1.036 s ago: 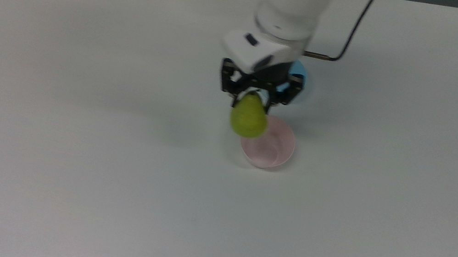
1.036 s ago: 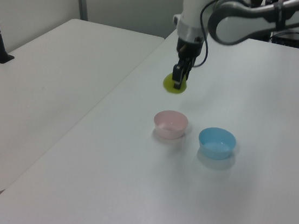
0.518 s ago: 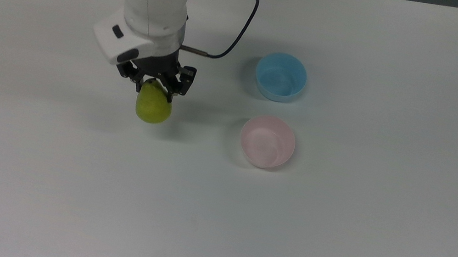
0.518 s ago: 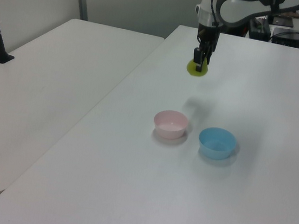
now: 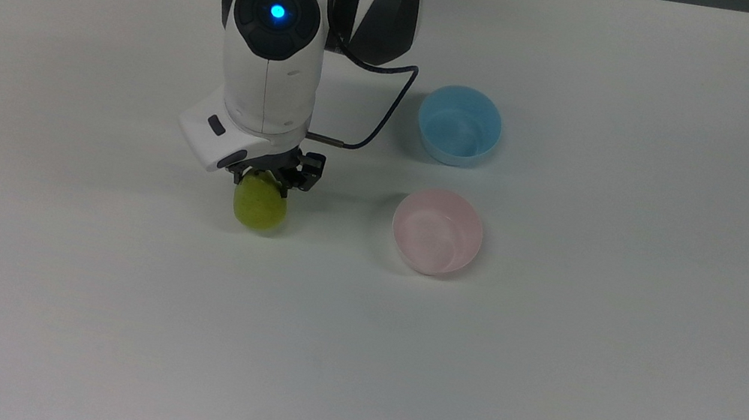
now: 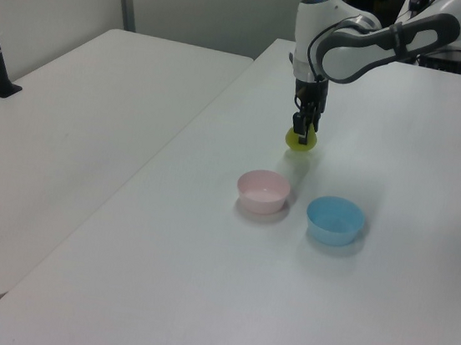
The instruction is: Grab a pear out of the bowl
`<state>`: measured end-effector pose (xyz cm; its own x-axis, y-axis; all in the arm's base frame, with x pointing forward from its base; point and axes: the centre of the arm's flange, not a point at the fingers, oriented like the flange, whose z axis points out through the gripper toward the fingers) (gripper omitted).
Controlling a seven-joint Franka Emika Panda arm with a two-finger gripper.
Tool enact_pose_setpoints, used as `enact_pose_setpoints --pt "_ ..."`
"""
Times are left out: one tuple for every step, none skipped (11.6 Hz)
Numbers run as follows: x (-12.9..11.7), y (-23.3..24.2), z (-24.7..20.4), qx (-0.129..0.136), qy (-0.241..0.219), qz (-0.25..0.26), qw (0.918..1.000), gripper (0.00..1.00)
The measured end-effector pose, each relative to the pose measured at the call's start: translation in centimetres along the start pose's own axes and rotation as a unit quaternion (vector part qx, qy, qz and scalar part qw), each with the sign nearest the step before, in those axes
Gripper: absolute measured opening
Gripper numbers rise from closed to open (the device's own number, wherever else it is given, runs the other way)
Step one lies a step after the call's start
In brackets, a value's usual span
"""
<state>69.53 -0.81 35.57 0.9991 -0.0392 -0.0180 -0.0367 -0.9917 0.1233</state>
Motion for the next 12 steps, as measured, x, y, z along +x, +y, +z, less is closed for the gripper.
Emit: enact_pose_setpoints --pt "0.1 0.0 -0.4 0.0 0.004 0.0 1.0 0.67" --pt "0.2 0.1 -1.1 0.0 0.01 0.001 0.9999 0.82" --pt "0.2 0.3 -2.4 0.001 0.02 0.003 0.9998 0.97" --pt "0.0 0.7 -4.2 0.002 0.029 0.005 0.9996 1.0" --pt "-0.6 1.2 -6.6 0.002 0.033 0.009 0.9994 1.0" --pt "-1.4 1.8 -9.1 0.002 0.037 0.013 0.9992 1.0" --pt "-2.5 2.6 -11.8 0.002 0.043 0.018 0.9989 1.0" --pt "-3.9 3.4 -14.4 0.002 0.042 0.024 0.9988 1.0" --pt "-5.9 4.0 -16.7 0.002 0.033 0.028 0.9991 1.0" --pt "-7.5 4.4 -18.3 0.003 0.026 0.031 0.9992 1.0" --pt "-8.9 5.0 -19.8 0.003 0.025 0.035 0.9991 1.0" --pt "-9.9 5.5 -20.8 0.004 0.028 0.038 0.9989 1.0"
